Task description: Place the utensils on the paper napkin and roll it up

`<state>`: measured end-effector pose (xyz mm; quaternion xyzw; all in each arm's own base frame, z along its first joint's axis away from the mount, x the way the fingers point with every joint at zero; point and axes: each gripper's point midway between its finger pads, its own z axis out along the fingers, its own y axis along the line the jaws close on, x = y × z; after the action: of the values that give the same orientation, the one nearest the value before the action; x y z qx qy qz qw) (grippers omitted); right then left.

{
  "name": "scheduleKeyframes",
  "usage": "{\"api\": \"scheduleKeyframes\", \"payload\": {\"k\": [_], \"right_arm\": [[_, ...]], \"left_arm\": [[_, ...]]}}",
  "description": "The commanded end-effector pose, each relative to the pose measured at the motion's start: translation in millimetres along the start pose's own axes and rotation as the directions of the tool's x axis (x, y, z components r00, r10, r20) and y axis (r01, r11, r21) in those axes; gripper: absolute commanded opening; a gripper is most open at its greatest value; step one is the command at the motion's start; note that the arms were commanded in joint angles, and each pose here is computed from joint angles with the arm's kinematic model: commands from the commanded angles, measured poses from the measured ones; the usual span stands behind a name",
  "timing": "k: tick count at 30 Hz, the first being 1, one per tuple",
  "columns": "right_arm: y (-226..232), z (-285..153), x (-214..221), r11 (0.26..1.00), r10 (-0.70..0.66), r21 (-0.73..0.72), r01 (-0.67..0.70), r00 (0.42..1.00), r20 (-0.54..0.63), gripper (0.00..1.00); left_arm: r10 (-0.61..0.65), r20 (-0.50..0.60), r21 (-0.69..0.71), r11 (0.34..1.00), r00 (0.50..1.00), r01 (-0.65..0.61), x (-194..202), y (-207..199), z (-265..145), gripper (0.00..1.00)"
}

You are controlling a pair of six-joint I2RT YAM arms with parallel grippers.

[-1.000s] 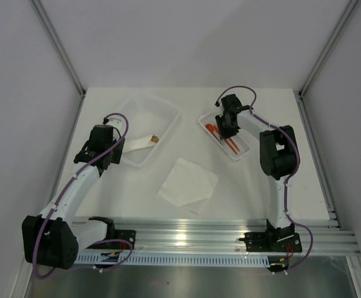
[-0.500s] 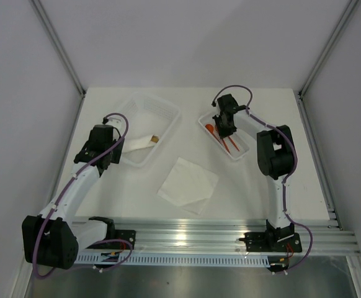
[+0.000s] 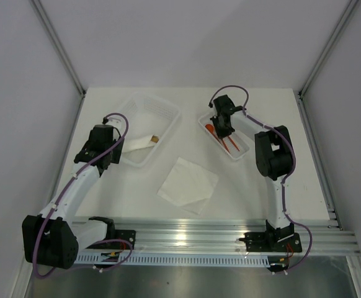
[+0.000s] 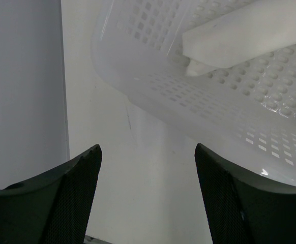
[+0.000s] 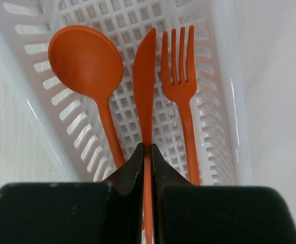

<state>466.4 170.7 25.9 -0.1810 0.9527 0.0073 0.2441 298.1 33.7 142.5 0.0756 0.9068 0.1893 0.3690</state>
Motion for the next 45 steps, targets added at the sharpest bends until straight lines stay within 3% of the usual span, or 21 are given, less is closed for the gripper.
{"api": "scheduleKeyframes", "payload": {"k": [1,14,24,28,29,30,32,33,39,45], "right_arm": [[-8,-32,-24,0.999,-0.021,0.048,0.018,0.997,0.074,0.0],[-17,-56,-43,0.994,0.006,0.105,-0.024,0.987,0.161,0.0],[-18,-121,-64,0.978,0.155,0.076,-0.194,0.922,0.354,0.0],[28,-161,-54,0.946,0.325,-0.122,-0.301,0.855,0.405,0.0],[61,-155,-32,0.943,0.33,-0.168,-0.287,0.87,0.367,0.0],[81,-160,-22,0.909,0.411,-0.222,-0.353,0.845,0.342,0.0],[131,-177,-8,0.878,0.455,-0.324,-0.351,0.823,0.34,0.0],[147,-166,17,0.855,0.493,-0.335,-0.397,0.823,0.282,0.0],[216,-151,65,0.897,0.387,-0.299,-0.327,0.906,0.17,0.0],[241,-138,86,0.908,0.334,-0.301,-0.292,0.938,0.098,0.0]], "left_arm": [[-0.007,0.016,-0.022,1.0,1.0,0.007,-5,5,1,0.78],[-0.005,0.017,-0.023,1.0,1.0,0.005,-5,5,1,0.78],[-0.009,0.02,-0.021,1.0,1.0,0.009,-5,5,2,0.78],[-0.01,0.025,-0.019,1.0,1.0,0.011,-5,5,0,0.78],[-0.012,0.026,-0.019,1.0,1.0,0.013,-5,5,0,0.78],[-0.012,0.026,-0.02,1.0,1.0,0.013,-4,5,0,0.78],[-0.013,0.028,-0.018,1.0,1.0,0.014,-4,4,0,0.78],[-0.015,0.028,-0.018,1.0,1.0,0.015,-4,4,0,0.78],[-0.026,0.039,-0.012,1.0,0.999,0.027,-6,4,-3,0.78],[-0.031,0.055,-0.02,0.999,0.998,0.033,-10,7,-6,0.78]]}}
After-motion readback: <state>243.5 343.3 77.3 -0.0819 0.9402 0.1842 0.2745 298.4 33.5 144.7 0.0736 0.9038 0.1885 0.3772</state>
